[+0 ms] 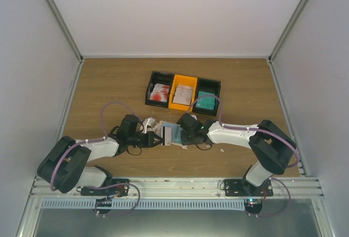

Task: Put the credit cards into the card holder
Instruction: Insert the credit card into the card holder.

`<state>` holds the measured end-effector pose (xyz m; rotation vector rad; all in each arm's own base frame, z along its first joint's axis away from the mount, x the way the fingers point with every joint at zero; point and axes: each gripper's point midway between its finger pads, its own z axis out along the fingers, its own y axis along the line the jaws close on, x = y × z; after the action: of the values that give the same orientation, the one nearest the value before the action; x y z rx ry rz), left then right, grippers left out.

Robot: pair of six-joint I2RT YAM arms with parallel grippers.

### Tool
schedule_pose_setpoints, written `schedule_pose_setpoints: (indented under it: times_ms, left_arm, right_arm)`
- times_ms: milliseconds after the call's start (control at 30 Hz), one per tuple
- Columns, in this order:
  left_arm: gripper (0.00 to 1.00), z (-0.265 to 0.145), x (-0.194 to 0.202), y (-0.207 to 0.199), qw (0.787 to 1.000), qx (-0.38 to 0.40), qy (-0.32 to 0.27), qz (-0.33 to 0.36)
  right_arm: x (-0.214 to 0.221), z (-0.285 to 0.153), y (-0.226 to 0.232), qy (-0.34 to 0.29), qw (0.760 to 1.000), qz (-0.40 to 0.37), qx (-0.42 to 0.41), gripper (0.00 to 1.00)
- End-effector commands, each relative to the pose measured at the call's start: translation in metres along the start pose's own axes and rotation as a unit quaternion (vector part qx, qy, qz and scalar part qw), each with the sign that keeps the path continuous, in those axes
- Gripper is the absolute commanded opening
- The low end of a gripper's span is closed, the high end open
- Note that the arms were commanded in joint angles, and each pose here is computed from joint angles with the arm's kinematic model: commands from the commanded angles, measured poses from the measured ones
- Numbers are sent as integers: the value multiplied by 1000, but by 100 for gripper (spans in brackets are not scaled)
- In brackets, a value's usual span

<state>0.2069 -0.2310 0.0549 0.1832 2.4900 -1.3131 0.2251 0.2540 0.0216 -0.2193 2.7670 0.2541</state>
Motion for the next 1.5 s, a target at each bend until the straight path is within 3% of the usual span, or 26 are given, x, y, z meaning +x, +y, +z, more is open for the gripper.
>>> schedule_pose_setpoints:
  times_ms: [0, 233, 600, 1133, 1467]
  left_arm:
    - [0, 5, -15, -21, 998, 52, -4, 21]
    - [0, 12, -17, -15, 999, 44, 2, 18]
    - [0, 13, -28, -16, 999, 32, -3, 28]
    - [0, 18, -40, 3, 1000, 5, 8, 16]
    - [0, 25, -34, -1, 998, 55, 39, 3]
  right_arm:
    - [10, 7, -19, 22, 1000, -16, 5, 42]
    - [-7, -8, -21, -5, 1000, -9, -4, 43]
    - [-29, -15, -9, -32, 999, 3, -10, 56]
    - [-6, 10, -32, 17, 998, 21, 48, 46]
    - [-7, 12, -30, 24, 999, 19, 31, 45]
